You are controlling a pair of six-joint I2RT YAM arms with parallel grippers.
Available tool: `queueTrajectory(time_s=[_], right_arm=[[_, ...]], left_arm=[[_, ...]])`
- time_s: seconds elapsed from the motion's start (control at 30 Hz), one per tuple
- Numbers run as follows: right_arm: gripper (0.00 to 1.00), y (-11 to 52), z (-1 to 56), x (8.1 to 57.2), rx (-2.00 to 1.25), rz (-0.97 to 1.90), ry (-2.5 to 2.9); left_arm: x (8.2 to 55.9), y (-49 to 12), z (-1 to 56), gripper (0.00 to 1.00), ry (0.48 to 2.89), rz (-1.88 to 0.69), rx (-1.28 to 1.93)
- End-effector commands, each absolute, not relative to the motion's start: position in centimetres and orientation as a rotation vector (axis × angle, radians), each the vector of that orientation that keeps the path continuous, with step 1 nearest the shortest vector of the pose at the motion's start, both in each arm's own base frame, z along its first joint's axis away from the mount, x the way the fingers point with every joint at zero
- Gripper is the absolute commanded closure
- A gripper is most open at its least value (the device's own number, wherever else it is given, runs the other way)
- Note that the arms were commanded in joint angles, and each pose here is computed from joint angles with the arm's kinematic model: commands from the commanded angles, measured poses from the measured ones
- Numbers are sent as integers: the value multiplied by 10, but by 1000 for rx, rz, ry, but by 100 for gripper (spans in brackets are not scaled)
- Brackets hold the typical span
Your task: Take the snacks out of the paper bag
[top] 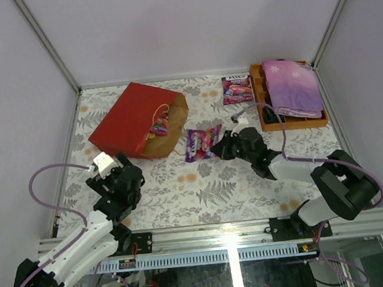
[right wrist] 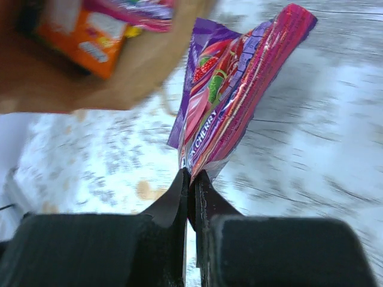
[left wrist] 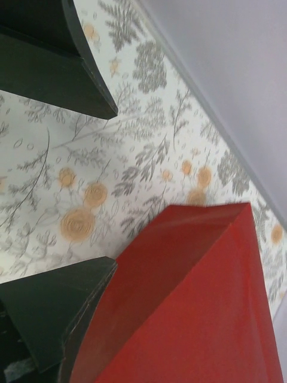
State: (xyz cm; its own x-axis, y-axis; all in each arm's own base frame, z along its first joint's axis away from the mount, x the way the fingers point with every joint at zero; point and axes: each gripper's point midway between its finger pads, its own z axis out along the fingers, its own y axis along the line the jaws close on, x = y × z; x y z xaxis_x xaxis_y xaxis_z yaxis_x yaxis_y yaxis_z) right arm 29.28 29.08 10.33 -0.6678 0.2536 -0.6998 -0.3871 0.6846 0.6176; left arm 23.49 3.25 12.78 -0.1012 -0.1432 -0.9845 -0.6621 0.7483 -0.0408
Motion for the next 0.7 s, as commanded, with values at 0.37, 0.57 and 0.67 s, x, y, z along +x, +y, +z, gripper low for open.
queueTrajectory(time_s=[0.37,0.57,0.67], right_arm=[[100,172,104,334,222,507,2033],[100,139,90,337,489,383,2015],[100,132,86,338,550,340,2015]], left_arm=[[247,-28,197,0,1536,-60,-362],[260,-61,208,0,1596,-129,-211],[267,-88,227,0,1579,-228,-108]])
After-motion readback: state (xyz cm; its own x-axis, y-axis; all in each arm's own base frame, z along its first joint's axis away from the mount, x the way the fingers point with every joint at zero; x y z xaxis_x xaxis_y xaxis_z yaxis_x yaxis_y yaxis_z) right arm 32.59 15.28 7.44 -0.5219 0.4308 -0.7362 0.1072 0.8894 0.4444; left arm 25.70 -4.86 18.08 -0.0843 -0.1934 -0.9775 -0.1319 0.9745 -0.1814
